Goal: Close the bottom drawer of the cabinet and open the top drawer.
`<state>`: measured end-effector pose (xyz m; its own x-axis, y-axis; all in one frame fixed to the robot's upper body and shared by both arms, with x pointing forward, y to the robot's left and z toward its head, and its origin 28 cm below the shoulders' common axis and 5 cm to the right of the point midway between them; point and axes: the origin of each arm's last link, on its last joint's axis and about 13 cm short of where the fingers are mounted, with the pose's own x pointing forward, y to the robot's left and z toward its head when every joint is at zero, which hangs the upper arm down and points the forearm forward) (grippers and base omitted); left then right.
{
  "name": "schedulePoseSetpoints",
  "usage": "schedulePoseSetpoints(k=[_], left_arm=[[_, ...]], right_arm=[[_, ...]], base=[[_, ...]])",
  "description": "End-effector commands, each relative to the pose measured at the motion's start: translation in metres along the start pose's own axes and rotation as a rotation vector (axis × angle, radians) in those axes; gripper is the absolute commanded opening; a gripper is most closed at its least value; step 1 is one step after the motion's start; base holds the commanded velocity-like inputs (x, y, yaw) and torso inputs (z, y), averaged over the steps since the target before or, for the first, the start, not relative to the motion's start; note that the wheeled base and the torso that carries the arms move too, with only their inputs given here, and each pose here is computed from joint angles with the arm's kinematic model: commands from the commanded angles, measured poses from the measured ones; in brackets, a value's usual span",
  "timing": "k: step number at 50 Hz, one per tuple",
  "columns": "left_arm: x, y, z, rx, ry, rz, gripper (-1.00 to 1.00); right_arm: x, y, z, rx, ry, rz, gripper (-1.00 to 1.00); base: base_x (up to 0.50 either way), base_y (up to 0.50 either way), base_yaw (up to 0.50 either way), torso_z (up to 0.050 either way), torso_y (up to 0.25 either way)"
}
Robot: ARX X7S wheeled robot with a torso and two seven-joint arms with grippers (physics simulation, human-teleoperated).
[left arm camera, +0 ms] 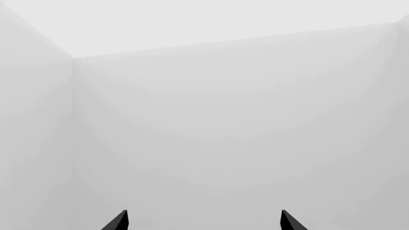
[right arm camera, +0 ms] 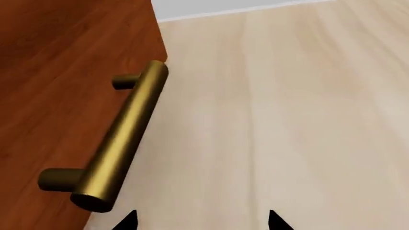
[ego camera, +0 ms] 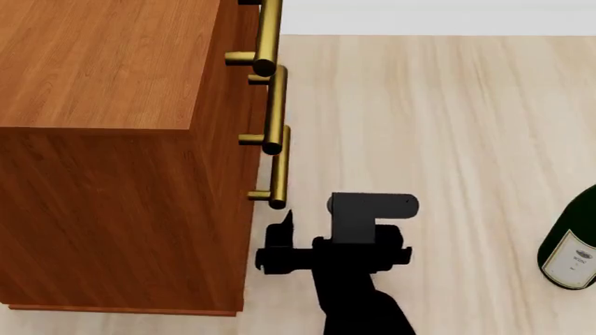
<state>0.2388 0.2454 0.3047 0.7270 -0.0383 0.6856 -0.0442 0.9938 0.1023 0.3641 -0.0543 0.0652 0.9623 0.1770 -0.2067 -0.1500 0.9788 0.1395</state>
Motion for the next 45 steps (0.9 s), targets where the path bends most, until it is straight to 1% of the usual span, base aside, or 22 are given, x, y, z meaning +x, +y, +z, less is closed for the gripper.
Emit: schedulePoseSetpoints(k=[1,13,20,32,38,45], left_arm=[[0.001,0.002,0.002,0.002,-0.003,0.003,1.0],[0.0,0.004,0.003,0.006,-0.007,0.009,1.0],[-0.001,0.004,0.004,0.003,-0.007,0.009,1.0],[-0.001,0.0,0.005,-0.008,-0.012,-0.002,1.0],[-0.002,-0.002,0.007,-0.011,-0.016,-0.01,1.0],[-0.003,-0.002,0.009,-0.016,-0.02,-0.011,1.0]], right_arm=[[0.005,0.025,-0.001,0.002,0.014,0.091,1.0],[0.006,0.043,0.003,-0.003,0.016,0.153,1.0],[-0.002,0.047,0.004,0.004,0.01,0.175,1.0],[-0.039,0.03,0.004,0.035,-0.027,0.124,1.0],[-0.053,0.024,0.005,0.037,-0.044,0.097,1.0],[-0.066,0.015,0.008,0.073,-0.064,0.065,1.0]], base=[[0.0,0.0,0.0,0.0,0.0],[0.0,0.0,0.01,0.0,0.0],[0.01,0.0,0.01,0.0,0.0],[0.0,0.0,0.0,0.0,0.0],[0.0,0.0,0.0,0.0,0.0],[0.0,0.0,0.0,0.0,0.0]])
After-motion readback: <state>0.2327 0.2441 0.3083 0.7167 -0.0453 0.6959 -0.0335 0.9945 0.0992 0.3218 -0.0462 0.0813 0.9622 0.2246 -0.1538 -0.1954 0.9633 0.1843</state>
